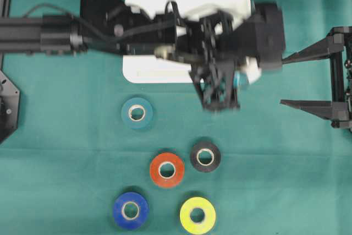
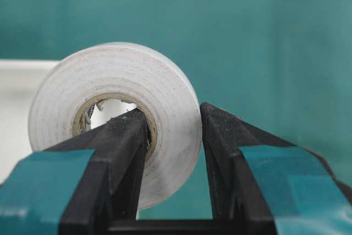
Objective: Pick up the tape from a random location and place it into the white case.
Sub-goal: 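Carry the white roll with the left gripper over the white tray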
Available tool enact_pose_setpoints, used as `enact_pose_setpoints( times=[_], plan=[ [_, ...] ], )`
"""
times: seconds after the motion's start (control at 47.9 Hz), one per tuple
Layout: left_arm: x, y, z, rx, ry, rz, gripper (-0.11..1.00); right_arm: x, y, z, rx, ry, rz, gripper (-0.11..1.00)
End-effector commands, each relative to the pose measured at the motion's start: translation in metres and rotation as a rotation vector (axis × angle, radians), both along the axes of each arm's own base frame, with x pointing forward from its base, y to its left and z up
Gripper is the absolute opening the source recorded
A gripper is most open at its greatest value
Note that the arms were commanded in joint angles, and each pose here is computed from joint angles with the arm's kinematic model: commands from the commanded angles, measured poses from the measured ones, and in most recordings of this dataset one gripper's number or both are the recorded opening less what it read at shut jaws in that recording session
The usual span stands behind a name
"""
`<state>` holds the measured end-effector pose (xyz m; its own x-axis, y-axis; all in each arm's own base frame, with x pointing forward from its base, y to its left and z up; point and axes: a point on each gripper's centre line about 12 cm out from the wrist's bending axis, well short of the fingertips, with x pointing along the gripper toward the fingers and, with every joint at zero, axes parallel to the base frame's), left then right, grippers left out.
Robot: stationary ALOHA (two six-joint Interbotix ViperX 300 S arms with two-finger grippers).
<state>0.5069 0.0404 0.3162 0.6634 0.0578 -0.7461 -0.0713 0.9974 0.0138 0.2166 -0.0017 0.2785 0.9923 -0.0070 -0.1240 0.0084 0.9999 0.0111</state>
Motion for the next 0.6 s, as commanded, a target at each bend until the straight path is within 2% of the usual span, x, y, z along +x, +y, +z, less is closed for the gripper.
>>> enact_pose_setpoints(
  times=[0.0, 0.271, 0.584],
  plan=[
    [-0.011, 0.019, 0.033, 0.012, -0.076, 0.037, 0.26, 0.003, 0.000, 0.011, 0.001, -0.028, -0.002, 0.90],
    [-0.019, 0.069, 0.034, 0.019, -0.089, 0.138, 0.26, 0.003, 0.000, 0.011, 0.001, -0.028, -0.002, 0.90],
    [-0.040, 0.081, 0.022, 0.011, -0.043, 0.172, 0.26, 0.003, 0.000, 0.010, 0.001, -0.015, -0.002, 0.90]
  ],
)
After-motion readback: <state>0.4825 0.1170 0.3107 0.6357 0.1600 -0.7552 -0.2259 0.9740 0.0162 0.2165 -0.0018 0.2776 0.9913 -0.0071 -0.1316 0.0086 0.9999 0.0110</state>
